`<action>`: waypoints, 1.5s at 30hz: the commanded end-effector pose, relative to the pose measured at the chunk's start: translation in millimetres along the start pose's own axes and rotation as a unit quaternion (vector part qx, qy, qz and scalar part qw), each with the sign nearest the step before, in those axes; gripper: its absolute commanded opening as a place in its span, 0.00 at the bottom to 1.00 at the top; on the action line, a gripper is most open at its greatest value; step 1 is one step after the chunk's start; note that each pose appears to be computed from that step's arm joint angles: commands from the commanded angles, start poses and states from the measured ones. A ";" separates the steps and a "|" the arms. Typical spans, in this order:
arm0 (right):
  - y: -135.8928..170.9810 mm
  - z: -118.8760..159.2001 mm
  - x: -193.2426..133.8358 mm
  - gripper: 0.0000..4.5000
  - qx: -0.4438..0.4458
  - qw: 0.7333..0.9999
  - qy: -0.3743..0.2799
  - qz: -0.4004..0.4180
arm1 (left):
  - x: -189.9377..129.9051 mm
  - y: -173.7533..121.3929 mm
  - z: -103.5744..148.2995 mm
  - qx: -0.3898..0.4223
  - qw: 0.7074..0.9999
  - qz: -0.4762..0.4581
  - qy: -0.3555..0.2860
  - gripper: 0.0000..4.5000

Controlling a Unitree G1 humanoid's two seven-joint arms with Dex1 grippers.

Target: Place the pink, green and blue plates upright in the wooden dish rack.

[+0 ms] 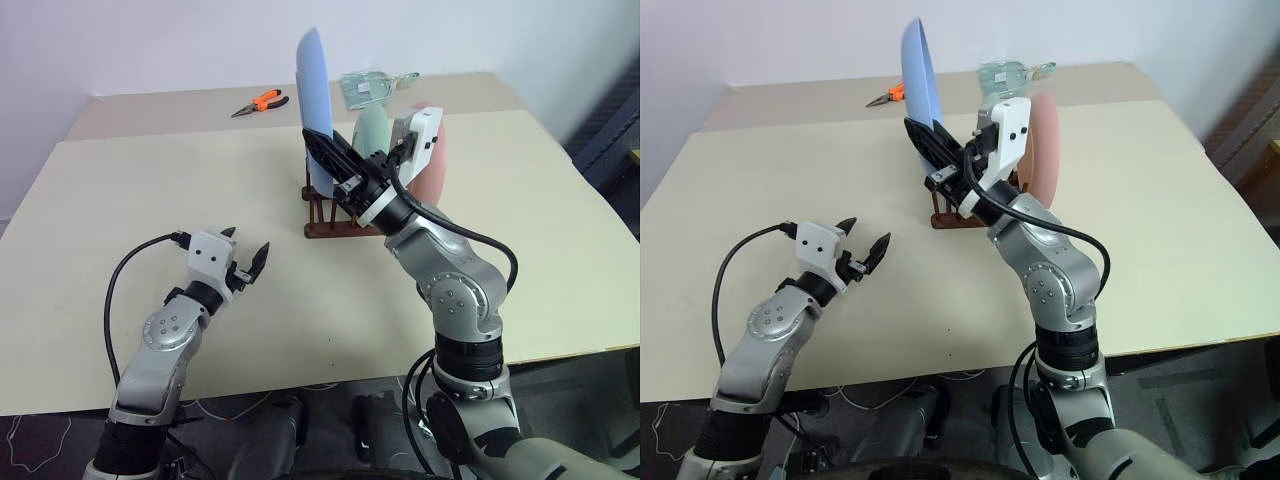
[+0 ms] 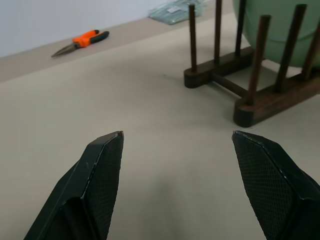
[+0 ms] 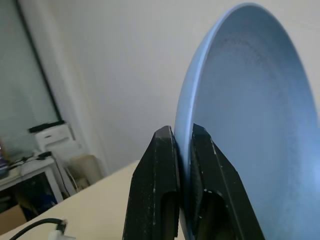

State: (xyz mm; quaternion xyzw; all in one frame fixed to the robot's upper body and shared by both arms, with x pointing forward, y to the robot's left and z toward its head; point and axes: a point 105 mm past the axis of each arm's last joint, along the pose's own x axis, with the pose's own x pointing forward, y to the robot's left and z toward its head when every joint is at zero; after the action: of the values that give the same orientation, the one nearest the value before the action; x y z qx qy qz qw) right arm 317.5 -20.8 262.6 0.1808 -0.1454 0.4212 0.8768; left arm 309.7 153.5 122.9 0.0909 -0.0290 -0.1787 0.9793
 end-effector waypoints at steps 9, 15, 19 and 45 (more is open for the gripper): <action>-28.5 -14.4 12.9 0.00 0.085 0.994 0.036 -0.065 | -2.4 -6.9 20.6 0.017 0.999 -0.019 -0.039 0.79; -33.3 -17.0 17.7 0.22 0.070 0.993 0.056 -0.072 | -3.0 -9.4 20.1 0.021 0.999 -0.025 -0.037 0.80; -29.0 -11.2 20.5 0.63 0.014 0.996 0.057 -0.061 | -3.4 -10.2 19.3 0.020 0.999 -0.026 -0.036 0.80; -137.5 112.9 -128.7 0.99 -0.424 0.880 0.120 -0.177 | -5.9 25.6 3.8 0.044 0.999 0.012 -0.012 0.80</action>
State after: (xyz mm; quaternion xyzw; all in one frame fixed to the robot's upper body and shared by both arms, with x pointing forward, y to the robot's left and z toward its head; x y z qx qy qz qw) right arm 344.9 -231.8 278.9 -0.2339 -0.1561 0.1706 0.9444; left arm 312.2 172.2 120.6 0.1200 -0.0269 -0.1739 0.9771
